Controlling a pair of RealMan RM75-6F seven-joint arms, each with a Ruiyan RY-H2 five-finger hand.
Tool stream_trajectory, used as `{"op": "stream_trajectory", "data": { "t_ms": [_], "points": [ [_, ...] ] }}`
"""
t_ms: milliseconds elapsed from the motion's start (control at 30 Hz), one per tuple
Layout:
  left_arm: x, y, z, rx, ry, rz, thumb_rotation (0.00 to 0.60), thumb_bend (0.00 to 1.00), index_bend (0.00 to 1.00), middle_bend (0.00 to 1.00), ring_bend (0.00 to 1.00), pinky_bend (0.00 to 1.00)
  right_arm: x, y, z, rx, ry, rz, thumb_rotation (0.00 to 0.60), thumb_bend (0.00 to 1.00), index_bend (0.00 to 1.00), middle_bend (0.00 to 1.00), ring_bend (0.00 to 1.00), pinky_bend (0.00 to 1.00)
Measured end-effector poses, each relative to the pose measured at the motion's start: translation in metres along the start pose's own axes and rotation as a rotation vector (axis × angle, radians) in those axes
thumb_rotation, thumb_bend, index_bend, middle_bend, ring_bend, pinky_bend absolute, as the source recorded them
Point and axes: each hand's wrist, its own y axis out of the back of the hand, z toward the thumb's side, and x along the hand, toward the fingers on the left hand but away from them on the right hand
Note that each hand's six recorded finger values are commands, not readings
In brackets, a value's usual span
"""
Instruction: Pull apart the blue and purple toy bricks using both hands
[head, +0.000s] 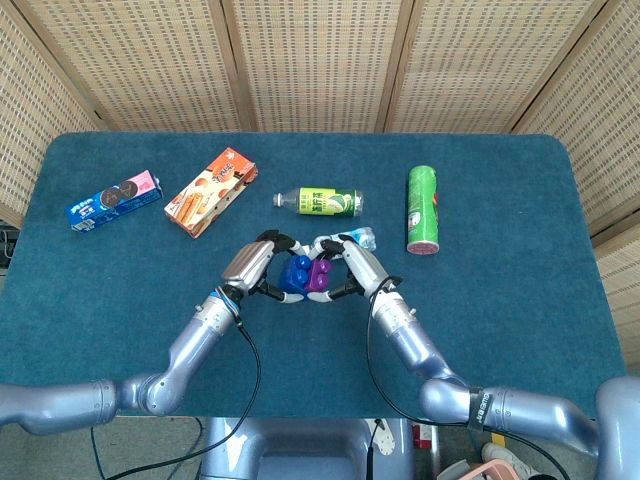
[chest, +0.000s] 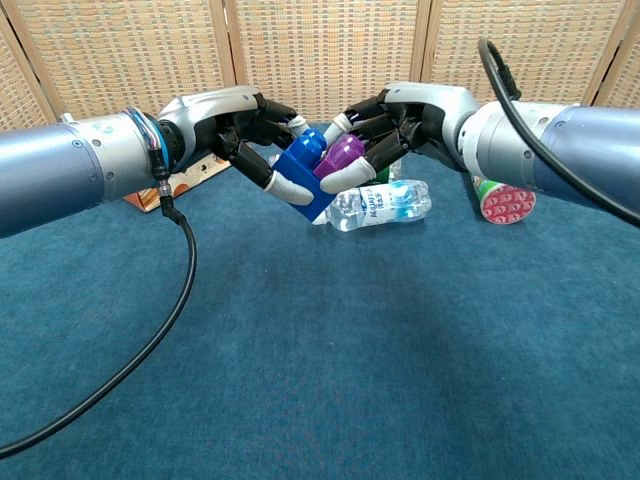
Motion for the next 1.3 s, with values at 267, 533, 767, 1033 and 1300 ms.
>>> {"op": "stream_trajectory", "data": {
  "t_ms": [267,533,767,1033,1300],
  "points": [
    [-0.004,0.020,-0.024,0.069,0.045,0.040,0.600,0.15,0.55,0.53,0.19,0.05,0.004,0.027,-0.003,0.007,-0.010,-0.033,0.600,0.17,0.58,0.57,0.36,0.01],
    [-0.010,0.041,-0.049,0.116,0.086,0.070,0.600,0.15,0.55,0.53,0.19,0.05,0.010,0.053,-0.012,0.025,-0.033,-0.068,0.600,0.17,0.58,0.57,0.36,0.01],
    [-0.019,0.072,-0.079,0.234,0.126,0.123,0.600,0.15,0.55,0.53,0.19,0.05,0.016,0.071,-0.048,0.215,-0.096,-0.092,0.600,0.17,0.58,0.57,0.36,0.01],
    [-0.037,0.109,-0.114,0.495,0.192,0.172,0.600,0.12,0.34,0.31,0.13,0.01,0.028,0.097,-0.091,0.682,-0.134,-0.124,0.600,0.05,0.25,0.21,0.15,0.00],
    [-0.053,0.122,-0.132,0.522,0.252,0.128,0.600,0.00,0.00,0.00,0.00,0.00,0.043,0.104,-0.099,0.784,-0.158,-0.074,0.600,0.00,0.00,0.00,0.00,0.00]
  ]
}}
